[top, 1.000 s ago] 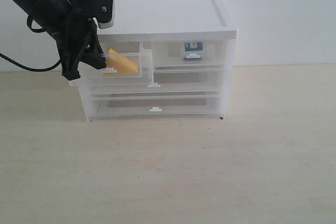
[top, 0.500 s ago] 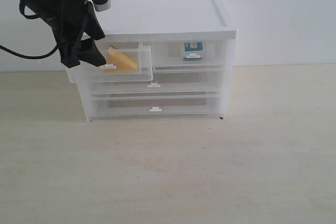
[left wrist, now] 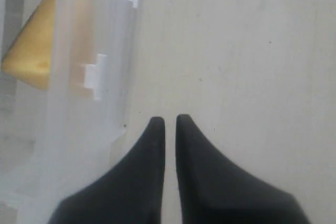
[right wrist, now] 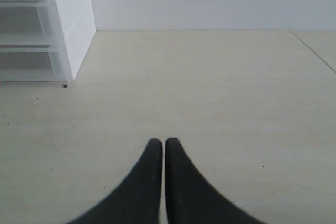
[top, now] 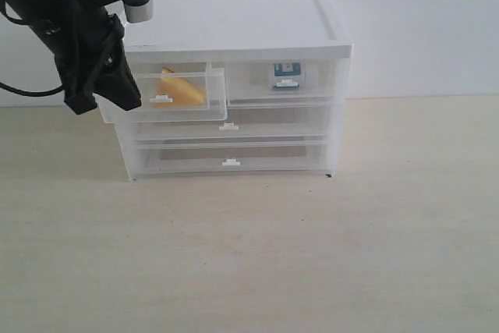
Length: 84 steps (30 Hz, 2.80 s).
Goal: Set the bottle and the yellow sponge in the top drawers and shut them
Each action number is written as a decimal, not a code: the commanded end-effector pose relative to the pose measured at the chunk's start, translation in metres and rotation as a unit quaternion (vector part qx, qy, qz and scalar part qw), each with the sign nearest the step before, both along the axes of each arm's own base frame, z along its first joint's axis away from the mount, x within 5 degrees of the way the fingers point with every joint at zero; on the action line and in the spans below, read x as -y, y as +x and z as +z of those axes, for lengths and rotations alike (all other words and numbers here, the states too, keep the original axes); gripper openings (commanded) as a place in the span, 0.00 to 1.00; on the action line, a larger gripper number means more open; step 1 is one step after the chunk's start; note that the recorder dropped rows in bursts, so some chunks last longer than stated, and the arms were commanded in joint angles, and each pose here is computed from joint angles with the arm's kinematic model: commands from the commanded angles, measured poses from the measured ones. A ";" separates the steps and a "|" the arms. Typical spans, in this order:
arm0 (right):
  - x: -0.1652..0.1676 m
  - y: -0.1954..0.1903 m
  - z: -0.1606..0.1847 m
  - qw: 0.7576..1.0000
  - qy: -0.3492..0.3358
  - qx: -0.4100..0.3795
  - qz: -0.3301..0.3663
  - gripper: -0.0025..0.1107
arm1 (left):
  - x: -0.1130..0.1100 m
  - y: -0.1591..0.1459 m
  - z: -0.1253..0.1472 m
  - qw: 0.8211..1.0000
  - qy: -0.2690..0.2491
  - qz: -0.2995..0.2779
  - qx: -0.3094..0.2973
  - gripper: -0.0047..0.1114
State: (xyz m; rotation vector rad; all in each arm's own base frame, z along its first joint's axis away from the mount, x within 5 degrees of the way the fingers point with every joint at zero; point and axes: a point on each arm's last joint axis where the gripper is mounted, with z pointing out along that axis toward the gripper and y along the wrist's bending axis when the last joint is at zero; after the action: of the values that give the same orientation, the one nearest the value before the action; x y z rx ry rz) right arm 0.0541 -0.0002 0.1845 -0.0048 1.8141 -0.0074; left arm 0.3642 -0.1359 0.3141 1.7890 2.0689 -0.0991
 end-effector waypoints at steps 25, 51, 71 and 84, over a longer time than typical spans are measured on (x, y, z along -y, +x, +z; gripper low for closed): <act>0.000 0.000 0.000 1.000 -0.001 0.004 0.000 0.02 | 0.011 0.046 -0.014 0.983 -0.072 0.096 0.142 0.08; 0.000 0.000 0.000 1.000 -0.001 0.004 0.000 0.02 | -0.037 -0.031 0.049 0.896 -0.121 0.416 0.096 0.08; 0.000 0.000 0.000 1.000 -0.001 0.004 0.000 0.02 | -0.065 -0.140 0.043 0.854 -0.265 0.417 0.159 0.08; 0.000 0.000 0.000 1.000 -0.001 0.004 0.000 0.02 | -0.091 -0.221 0.043 0.830 -0.325 0.395 0.224 0.08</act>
State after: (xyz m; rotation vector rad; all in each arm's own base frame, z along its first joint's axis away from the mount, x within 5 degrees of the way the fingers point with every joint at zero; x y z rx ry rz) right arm 0.0541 -0.0002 0.1845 -0.0048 1.8141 -0.0074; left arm 0.1584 -0.0495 0.3556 0.4550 1.9705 -0.0902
